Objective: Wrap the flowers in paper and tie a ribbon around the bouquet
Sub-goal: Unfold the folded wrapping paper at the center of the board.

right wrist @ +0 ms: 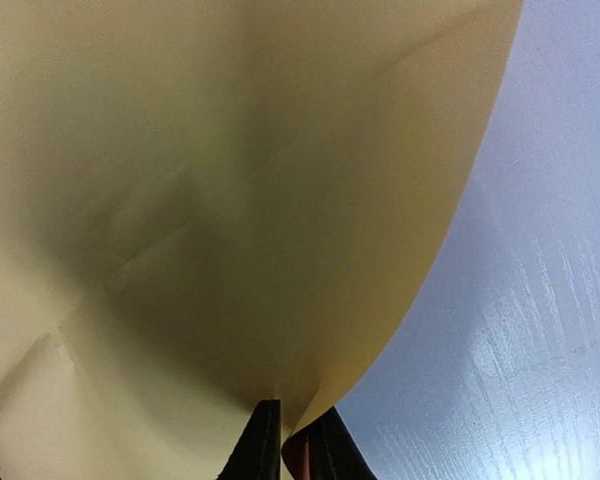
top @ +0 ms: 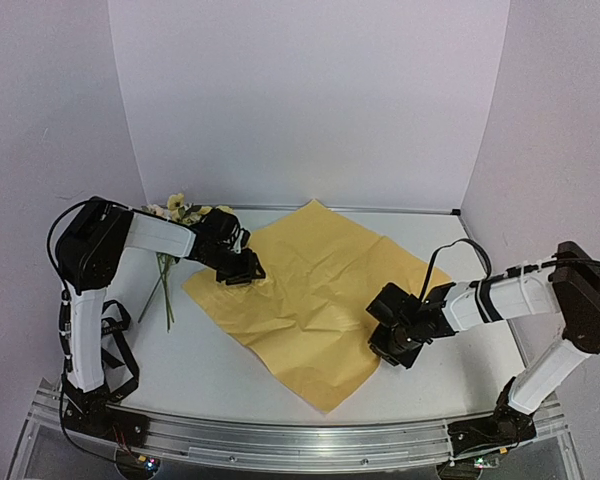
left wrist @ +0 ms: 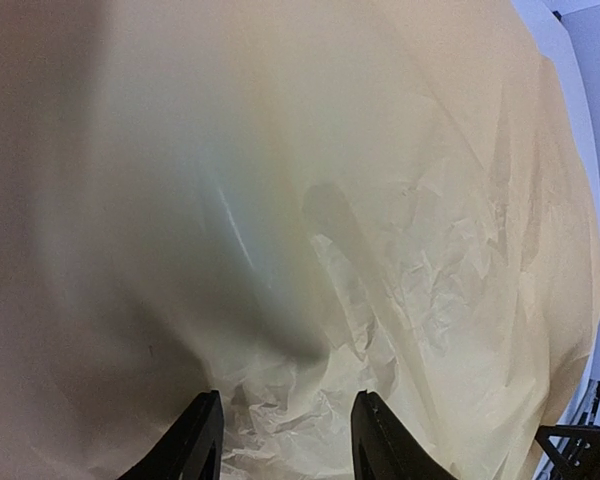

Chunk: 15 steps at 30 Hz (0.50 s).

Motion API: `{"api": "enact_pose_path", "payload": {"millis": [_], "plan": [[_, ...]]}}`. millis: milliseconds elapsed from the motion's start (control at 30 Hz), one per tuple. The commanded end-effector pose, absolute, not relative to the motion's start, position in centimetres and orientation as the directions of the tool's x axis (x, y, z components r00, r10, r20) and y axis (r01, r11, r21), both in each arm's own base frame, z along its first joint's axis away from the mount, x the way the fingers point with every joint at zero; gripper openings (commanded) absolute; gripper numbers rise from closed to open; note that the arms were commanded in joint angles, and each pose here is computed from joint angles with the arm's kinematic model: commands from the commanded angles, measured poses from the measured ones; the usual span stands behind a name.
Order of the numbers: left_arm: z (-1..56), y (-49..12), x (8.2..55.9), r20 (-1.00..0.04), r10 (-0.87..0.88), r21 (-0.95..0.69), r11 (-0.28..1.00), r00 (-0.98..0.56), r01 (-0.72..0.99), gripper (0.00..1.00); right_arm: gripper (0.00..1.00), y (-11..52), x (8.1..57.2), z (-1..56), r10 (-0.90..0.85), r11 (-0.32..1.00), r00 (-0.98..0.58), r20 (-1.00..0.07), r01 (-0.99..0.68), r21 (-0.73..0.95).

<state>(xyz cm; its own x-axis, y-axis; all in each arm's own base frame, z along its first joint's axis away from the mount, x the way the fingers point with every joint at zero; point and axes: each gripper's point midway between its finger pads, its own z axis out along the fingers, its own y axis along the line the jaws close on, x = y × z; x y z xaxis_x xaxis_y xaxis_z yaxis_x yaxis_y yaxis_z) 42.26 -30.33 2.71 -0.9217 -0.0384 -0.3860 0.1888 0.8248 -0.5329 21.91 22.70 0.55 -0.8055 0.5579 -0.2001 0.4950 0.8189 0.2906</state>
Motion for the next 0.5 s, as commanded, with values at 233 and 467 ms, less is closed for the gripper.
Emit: {"api": "enact_pose_path", "payload": {"millis": [233, 467], "plan": [[0.5, -28.6, 42.0, -0.331, 0.024, -0.45, 0.875, -0.943, 0.18, 0.48, 0.1, 21.1, 21.0, 0.5, 0.552, 0.829, -0.794, -0.255, 0.489, 0.272], [0.1, -28.1, 41.5, -0.325, 0.029, -0.437, 0.882, -0.945, 0.178, 0.48, 0.14, 22.1, 20.7, 0.9, 0.528, 0.842, -0.806, -0.266, 0.456, 0.289]]}}
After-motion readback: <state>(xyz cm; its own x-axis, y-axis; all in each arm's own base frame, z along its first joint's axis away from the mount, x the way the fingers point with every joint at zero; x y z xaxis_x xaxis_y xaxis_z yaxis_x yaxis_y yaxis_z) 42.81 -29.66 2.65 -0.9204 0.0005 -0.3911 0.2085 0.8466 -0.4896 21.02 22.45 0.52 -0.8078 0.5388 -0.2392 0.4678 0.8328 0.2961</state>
